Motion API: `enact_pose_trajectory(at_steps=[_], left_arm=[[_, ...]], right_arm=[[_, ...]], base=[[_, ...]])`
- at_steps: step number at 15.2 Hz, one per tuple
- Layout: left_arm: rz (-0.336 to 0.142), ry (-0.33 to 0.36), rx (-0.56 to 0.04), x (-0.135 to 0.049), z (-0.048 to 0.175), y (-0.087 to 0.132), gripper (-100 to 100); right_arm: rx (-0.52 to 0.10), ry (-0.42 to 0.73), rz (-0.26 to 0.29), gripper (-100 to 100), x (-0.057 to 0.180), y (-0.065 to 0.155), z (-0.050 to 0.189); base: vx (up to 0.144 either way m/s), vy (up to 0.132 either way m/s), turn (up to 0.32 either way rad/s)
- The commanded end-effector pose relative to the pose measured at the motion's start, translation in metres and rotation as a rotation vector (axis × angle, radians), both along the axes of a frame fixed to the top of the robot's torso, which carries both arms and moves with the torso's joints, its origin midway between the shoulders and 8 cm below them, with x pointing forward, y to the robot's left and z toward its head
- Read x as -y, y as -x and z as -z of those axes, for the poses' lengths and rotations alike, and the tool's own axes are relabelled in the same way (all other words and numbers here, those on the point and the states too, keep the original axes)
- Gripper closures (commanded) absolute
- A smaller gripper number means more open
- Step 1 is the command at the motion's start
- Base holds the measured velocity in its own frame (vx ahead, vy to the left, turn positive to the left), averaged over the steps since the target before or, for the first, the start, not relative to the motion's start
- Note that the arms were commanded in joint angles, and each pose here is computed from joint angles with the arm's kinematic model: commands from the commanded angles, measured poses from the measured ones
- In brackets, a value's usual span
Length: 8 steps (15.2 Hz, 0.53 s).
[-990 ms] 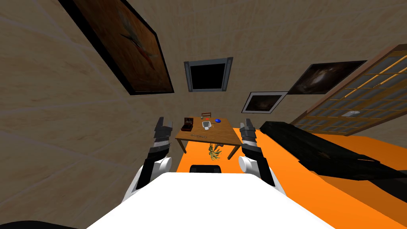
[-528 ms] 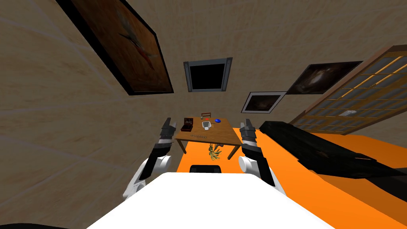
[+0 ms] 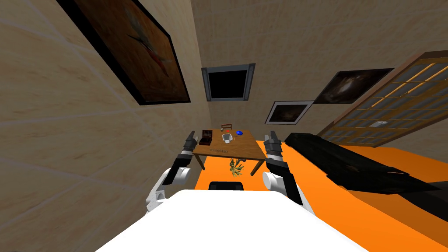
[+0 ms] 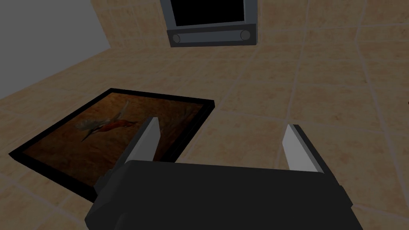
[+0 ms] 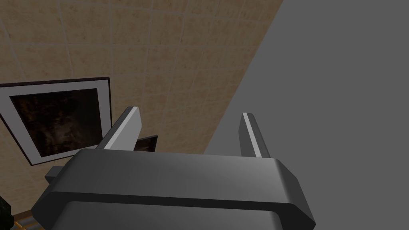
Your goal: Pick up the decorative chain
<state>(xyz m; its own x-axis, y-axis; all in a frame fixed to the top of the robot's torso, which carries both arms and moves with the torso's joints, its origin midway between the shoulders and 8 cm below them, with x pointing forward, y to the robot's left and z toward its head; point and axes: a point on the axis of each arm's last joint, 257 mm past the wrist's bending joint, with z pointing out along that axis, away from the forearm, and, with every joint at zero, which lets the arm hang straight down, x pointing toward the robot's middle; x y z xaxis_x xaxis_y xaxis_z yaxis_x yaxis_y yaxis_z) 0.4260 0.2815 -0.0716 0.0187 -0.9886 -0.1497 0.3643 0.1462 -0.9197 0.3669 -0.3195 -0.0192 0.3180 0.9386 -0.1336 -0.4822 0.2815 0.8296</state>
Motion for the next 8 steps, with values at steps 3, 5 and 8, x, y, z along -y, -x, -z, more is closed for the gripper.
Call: enact_pose_trajectory(at_steps=[3, 5, 8], left_arm=[[0.008, 0.006, -0.077, -0.001, 0.027, -0.018, -100], [0.011, 0.011, -0.124, -0.002, 0.043, -0.028, -100], [0.018, 0.025, -0.203, -0.001, 0.068, -0.047, -100]], right_arm=[[0.000, 0.000, 0.000, 0, 0.000, 0.000, 0.000], [0.000, 0.000, 0.000, 0, 0.000, 0.000, 0.000], [0.000, 0.000, 0.000, 0, 0.000, 0.000, 0.000]], base=[[0.012, 0.012, -0.024], [0.015, 0.012, -0.024], [0.019, 0.014, -0.028]])
